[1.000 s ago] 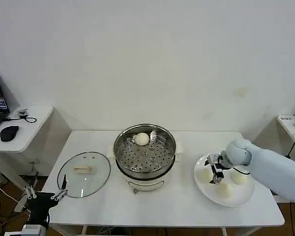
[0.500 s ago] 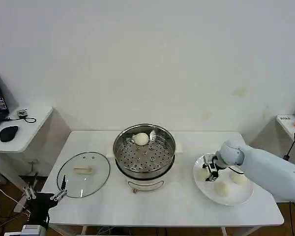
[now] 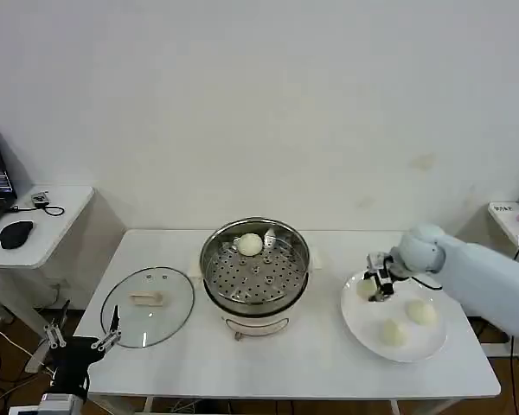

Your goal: Take steamed baozi put them in steamer then cover it.

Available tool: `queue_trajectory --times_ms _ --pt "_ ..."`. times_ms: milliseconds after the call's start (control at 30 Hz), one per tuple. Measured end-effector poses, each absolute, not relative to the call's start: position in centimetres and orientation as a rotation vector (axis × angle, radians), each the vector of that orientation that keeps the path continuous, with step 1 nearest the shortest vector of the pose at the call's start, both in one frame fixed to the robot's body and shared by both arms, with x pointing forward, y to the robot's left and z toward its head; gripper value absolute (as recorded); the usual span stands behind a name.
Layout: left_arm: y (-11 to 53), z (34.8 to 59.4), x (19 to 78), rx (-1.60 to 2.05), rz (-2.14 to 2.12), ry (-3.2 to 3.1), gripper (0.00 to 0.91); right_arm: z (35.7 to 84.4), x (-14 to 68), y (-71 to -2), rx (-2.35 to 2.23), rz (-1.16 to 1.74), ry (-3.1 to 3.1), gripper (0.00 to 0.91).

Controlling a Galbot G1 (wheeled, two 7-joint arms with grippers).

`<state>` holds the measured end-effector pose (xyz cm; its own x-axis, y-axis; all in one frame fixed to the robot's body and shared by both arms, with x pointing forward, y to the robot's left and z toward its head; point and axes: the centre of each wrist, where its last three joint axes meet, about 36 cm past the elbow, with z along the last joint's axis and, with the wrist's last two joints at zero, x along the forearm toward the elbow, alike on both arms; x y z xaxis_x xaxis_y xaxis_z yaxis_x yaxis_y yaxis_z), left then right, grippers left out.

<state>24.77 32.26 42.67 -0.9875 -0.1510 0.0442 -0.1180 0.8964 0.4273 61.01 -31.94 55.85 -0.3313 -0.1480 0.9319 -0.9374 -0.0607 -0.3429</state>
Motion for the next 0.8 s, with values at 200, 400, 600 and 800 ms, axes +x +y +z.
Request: queue_trajectory --times_ms 200,400,600,800 --pt "32.2 42.7 25.1 0.200 -0.671 -2.990 0.907 61.9 62.4 -29.2 1.175 1.484 -1.618 0.625" --pt "32.5 42.8 25.2 0.201 -0.676 -2.992 0.907 67.5 63.5 -24.3 1.196 1.499 -1.690 0.635" --pt "32.8 43.0 25.2 0.218 -0.680 -2.994 0.907 70.0 63.9 -17.7 1.283 1.461 -1.716 0.635" --pt "33.1 43.5 25.0 0.230 -0.684 -3.000 0.907 69.5 64.3 -11.0 1.367 1.418 -1.685 0.635"
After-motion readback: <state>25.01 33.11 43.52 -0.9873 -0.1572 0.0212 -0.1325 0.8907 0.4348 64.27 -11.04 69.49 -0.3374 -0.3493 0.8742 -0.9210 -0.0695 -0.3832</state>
